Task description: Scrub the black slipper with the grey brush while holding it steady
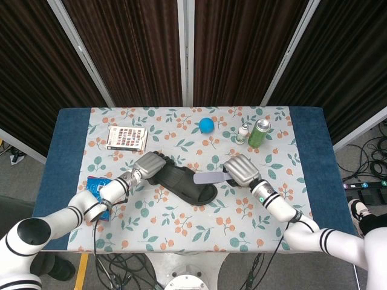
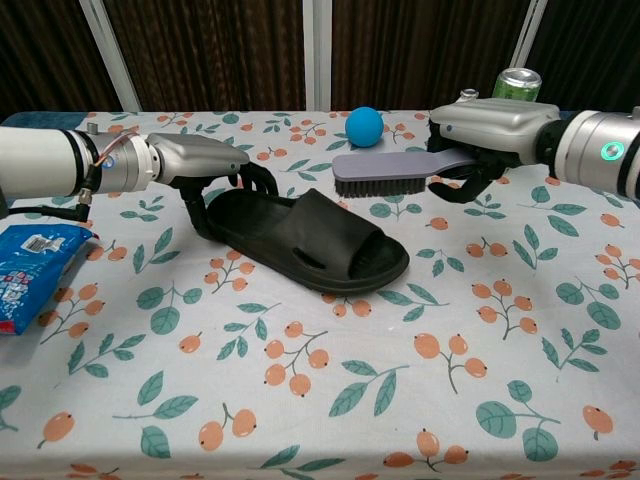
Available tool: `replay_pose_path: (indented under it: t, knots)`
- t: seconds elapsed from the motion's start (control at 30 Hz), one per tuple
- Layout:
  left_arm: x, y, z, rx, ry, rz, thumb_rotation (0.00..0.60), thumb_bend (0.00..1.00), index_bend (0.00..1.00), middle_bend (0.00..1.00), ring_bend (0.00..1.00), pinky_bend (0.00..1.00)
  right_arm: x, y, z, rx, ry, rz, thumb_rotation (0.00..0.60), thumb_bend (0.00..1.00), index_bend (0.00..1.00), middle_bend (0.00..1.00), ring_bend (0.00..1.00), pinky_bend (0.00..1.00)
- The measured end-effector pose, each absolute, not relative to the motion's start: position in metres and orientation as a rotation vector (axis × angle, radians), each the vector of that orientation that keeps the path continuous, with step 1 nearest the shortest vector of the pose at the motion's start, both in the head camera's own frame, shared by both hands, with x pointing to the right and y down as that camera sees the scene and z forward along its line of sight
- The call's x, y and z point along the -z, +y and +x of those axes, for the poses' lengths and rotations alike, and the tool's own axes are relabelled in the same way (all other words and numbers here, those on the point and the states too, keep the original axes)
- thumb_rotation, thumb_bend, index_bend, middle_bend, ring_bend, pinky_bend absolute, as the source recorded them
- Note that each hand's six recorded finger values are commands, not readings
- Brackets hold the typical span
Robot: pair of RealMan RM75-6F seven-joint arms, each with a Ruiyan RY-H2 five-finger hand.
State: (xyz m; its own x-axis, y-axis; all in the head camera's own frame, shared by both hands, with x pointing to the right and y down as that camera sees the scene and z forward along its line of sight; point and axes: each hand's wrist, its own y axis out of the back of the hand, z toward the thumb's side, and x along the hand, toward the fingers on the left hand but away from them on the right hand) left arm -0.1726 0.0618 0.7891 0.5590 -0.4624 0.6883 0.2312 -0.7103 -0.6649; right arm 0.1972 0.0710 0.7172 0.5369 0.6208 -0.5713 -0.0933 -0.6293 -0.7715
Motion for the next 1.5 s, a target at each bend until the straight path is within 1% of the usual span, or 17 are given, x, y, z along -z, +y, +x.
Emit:
replay_pose_path:
  t: [0.3,0.5,0.63,0.73,0.87,0.97,1.07,1.17,1.3,1.4,1.5]
  knots:
    - [-0.787,0.062,-0.17,1.173,0.181,-2.023,0.6,0.28,0.38,0.43,0.26,0.25,-0.742,0.067,0.166,-1.115,-0.331,-1.845,0.6,0.39,1.0,1.0,1.0,1.0]
    - [-0.786,0.062,-0.17,1.177,0.187,-2.022,0.6,0.28,0.38,0.43,0.26,0.25,-0.753,0.086,0.17,-1.11,-0.219,-1.815,0.6,0.39,1.0,1.0,1.0,1.0]
    - [-0.786,0.062,-0.172,1.183,0.191,-2.02,0.6,0.28,0.38,0.43,0.26,0.25,-0.749,0.1,0.184,-1.101,-0.171,-1.83,0.6,0.39,1.0,1.0,1.0,1.0]
    - [-0.785,0.062,-0.173,1.18,0.189,-2.016,0.6,0.28,0.38,0.43,0.26,0.25,-0.739,0.105,0.195,-1.085,-0.177,-1.853,0.6,0.39,1.0,1.0,1.0,1.0]
    - [-0.785,0.063,-0.172,1.175,0.186,-2.016,0.6,0.28,0.38,0.43,0.26,0.25,-0.722,0.095,0.196,-1.038,-0.27,-1.872,0.6,0.39,1.0,1.0,1.0,1.0]
    - [-0.785,0.064,-0.171,1.171,0.181,-2.014,0.6,0.28,0.38,0.43,0.26,0.25,-0.72,0.084,0.188,-1.022,-0.309,-1.862,0.6,0.39,1.0,1.0,1.0,1.0]
    - [-0.784,0.064,-0.17,1.168,0.182,-2.013,0.6,0.28,0.38,0.43,0.26,0.25,-0.729,0.076,0.176,-1.025,-0.314,-1.856,0.6,0.39,1.0,1.0,1.0,1.0]
    - [-0.783,0.065,-0.171,1.17,0.184,-2.013,0.6,0.28,0.38,0.43,0.26,0.25,-0.743,0.074,0.163,-1.04,-0.29,-1.847,0.6,0.39,1.0,1.0,1.0,1.0]
    - [-0.782,0.065,-0.173,1.172,0.188,-2.009,0.6,0.28,0.38,0.43,0.26,0.25,-0.765,0.085,0.153,-1.066,-0.205,-1.845,0.6,0.39,1.0,1.0,1.0,1.0]
    - [-0.782,0.064,-0.175,1.175,0.191,-2.005,0.6,0.28,0.38,0.43,0.26,0.25,-0.768,0.096,0.156,-1.06,-0.155,-1.851,0.6,0.39,1.0,1.0,1.0,1.0]
    - [-0.782,0.065,-0.177,1.178,0.19,-2.002,0.6,0.28,0.38,0.43,0.26,0.25,-0.765,0.106,0.165,-1.051,-0.111,-1.857,0.6,0.39,1.0,1.0,1.0,1.0]
